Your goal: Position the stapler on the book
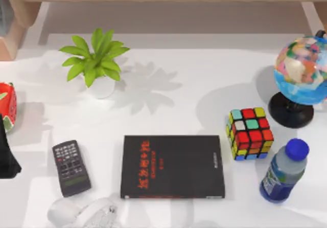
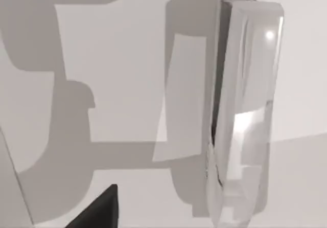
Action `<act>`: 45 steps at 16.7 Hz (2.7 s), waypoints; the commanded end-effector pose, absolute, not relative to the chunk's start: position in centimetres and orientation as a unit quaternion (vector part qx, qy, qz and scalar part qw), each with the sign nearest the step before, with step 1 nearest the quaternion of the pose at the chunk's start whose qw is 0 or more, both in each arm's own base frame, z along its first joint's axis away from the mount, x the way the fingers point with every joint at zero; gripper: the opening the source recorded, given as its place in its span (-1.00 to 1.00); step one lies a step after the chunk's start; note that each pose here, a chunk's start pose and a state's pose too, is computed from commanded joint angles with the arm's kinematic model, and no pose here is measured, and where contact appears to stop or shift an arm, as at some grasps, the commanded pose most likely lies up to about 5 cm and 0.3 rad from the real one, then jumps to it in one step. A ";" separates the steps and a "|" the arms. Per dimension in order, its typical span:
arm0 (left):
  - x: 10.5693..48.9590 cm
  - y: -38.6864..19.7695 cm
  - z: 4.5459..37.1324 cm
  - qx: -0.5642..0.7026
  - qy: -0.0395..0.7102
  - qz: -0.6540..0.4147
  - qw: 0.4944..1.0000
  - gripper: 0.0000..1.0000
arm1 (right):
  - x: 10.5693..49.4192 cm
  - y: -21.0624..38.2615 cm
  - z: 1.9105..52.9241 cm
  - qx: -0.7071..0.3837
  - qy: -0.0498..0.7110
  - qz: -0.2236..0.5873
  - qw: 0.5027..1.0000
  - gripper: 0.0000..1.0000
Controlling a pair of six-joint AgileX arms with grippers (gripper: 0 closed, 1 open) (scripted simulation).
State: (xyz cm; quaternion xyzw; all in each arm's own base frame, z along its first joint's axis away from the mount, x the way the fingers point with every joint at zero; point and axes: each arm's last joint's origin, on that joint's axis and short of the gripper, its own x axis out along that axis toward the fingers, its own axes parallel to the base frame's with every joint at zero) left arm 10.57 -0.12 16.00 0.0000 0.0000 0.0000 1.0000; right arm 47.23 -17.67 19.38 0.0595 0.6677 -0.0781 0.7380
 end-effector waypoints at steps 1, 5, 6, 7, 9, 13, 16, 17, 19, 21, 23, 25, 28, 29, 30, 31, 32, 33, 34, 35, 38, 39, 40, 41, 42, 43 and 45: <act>10.6 -0.1 16.0 0.000 0.000 0.000 1.000 1.00 | 47.6 -17.7 19.0 0.063 0.668 -0.076 0.737 1.00; 10.6 -0.1 16.0 0.000 0.000 0.000 1.000 1.00 | 48.0 -17.6 18.6 0.067 0.668 -0.072 0.738 1.00; 10.6 -0.1 16.0 0.000 0.000 0.000 1.000 1.00 | 48.0 -17.6 18.6 0.067 0.668 -0.072 0.738 1.00; 10.6 -0.1 16.0 0.000 0.000 0.000 1.000 1.00 | 48.0 -17.6 18.6 0.067 0.668 -0.072 0.738 1.00; 10.6 -0.1 16.0 0.000 0.000 0.000 1.000 1.00 | 48.0 -17.6 18.6 0.066 0.668 -0.072 0.738 1.00; 10.6 -0.1 16.0 0.000 0.000 0.000 1.000 1.00 | 47.4 -17.7 18.6 0.064 0.666 -0.068 0.740 1.00; 10.6 -0.1 16.0 0.000 0.000 0.000 1.000 1.00 | 46.3 -17.9 18.1 0.064 0.665 -0.067 0.741 1.00; 10.6 -0.1 16.0 0.000 0.000 0.000 1.000 1.00 | 45.9 -17.9 17.9 0.065 0.666 -0.067 0.740 1.00; 10.6 -0.1 16.0 0.000 0.000 0.000 1.000 1.00 | 45.1 -17.8 17.5 0.064 0.666 -0.067 0.741 1.00; 10.6 -0.1 16.0 0.000 0.000 0.000 1.000 1.00 | 44.7 -17.7 17.4 0.063 0.663 -0.068 0.743 1.00; 10.6 -0.1 16.0 0.000 0.000 0.000 1.000 1.00 | 44.6 -17.7 17.3 0.063 0.662 -0.069 0.744 1.00; 10.6 -0.1 16.0 0.000 0.000 0.000 1.000 1.00 | 45.1 -17.7 16.8 0.064 0.664 -0.068 0.742 1.00; 10.6 -0.1 16.0 0.000 0.000 0.000 1.000 1.00 | 46.5 -17.7 15.7 0.065 0.667 -0.068 0.739 1.00; 10.6 -0.1 16.0 0.000 0.000 0.000 1.000 1.00 | 47.0 -17.7 15.3 0.065 0.667 -0.069 0.739 1.00; 10.6 -0.1 16.0 0.000 0.000 0.000 1.000 1.00 | 47.5 -17.7 14.9 0.065 0.667 -0.070 0.739 1.00; 10.6 -0.1 16.0 0.000 0.000 0.000 1.000 1.00 | 47.9 -17.6 14.6 0.065 0.667 -0.071 0.739 1.00; 10.6 -0.1 16.0 0.000 0.000 0.000 1.000 1.00 | 48.2 -17.6 14.2 0.065 0.667 -0.072 0.739 1.00; 10.6 -0.1 16.0 0.000 0.000 0.000 1.000 1.00 | 48.4 -17.7 13.8 0.066 0.667 -0.072 0.739 1.00; 10.6 -0.1 16.0 0.000 0.000 0.000 1.000 1.00 | 48.5 -17.7 13.6 0.067 0.668 -0.072 0.738 1.00; 10.6 -0.1 16.0 0.000 0.000 0.000 1.000 1.00 | 48.5 -17.7 13.6 0.067 0.668 -0.072 0.738 1.00; 10.6 -0.1 16.0 0.000 0.000 0.000 1.000 1.00 | 48.5 -17.7 13.6 0.067 0.668 -0.072 0.738 1.00; 10.6 -0.1 16.0 0.000 0.000 0.000 1.000 1.00 | 48.5 -17.7 13.6 0.067 0.668 -0.072 0.738 0.85; 10.6 -0.1 16.0 0.000 0.000 0.000 1.000 1.00 | 48.5 -17.7 13.6 0.067 0.668 -0.072 0.738 0.70; 10.6 -0.1 16.0 0.000 0.000 0.000 1.000 1.00 | 48.5 -17.7 13.6 0.067 0.668 -0.072 0.738 0.55; 10.6 -0.1 16.0 0.000 0.000 0.000 1.000 1.00 | 48.5 -17.7 13.6 0.067 0.668 -0.072 0.738 0.40; 10.6 -0.1 16.0 0.000 0.000 0.000 1.000 1.00 | 48.5 -17.7 13.6 0.067 0.668 -0.072 0.738 0.25; 10.6 -0.1 16.0 0.000 0.000 0.000 1.000 1.00 | 48.5 -17.7 13.6 0.067 0.668 -0.072 0.738 -0.06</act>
